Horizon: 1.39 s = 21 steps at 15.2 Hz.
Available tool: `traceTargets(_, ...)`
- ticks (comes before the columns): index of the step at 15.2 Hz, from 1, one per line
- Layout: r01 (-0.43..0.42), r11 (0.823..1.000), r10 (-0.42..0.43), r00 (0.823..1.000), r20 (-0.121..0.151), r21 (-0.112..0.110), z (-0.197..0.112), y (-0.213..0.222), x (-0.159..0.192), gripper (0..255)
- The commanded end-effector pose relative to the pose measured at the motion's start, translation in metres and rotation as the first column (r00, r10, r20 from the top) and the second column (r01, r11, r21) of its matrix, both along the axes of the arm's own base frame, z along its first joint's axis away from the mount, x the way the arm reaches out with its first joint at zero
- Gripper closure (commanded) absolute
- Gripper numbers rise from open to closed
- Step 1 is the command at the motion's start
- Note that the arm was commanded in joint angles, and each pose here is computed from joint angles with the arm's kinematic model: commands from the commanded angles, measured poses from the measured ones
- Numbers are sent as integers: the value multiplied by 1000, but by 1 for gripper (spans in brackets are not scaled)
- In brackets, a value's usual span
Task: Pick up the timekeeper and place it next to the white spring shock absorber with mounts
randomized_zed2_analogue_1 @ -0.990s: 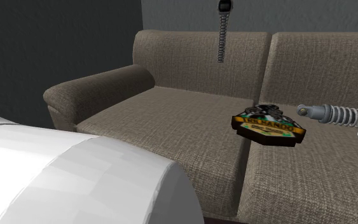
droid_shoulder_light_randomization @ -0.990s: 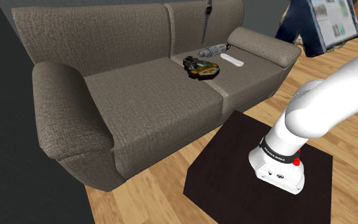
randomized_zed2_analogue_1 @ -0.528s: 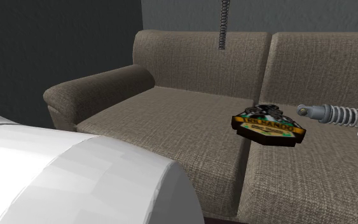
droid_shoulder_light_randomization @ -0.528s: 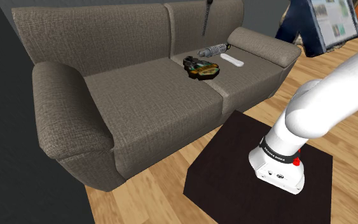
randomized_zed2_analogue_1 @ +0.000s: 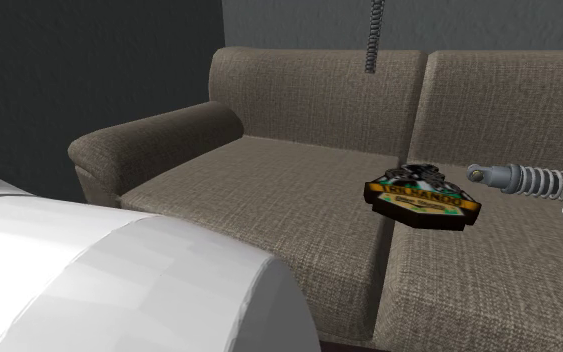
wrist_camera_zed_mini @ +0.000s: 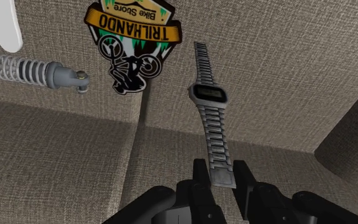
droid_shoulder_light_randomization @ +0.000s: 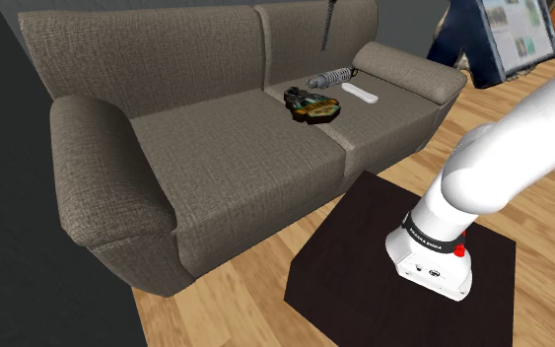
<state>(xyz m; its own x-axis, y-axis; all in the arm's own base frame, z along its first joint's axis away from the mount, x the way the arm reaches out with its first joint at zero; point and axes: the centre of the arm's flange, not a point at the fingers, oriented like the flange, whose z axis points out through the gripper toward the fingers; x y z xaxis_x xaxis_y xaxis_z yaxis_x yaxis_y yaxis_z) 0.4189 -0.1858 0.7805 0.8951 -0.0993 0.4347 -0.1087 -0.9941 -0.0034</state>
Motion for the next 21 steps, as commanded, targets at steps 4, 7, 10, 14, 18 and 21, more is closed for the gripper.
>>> traceTargets(4, -1, 1000, 1, 1000, 0, -1, -28, -59, 0, 255)
traceTargets(7, -1, 1000, 1, 1000, 0, -1, -44, -95, -1, 255)
traceTargets(10, -1, 1000, 1, 1000, 0, -1, -61, -131, -2, 255)
traceTargets(14, -1, 1000, 1, 1000, 0, -1, -83, -179, -3, 255)
traceTargets(18, -1, 1000, 1, 1000, 0, -1, -105, -227, -5, 255)
traceTargets(21, -1, 1000, 1, 1000, 0, -1, -121, -263, -6, 255)
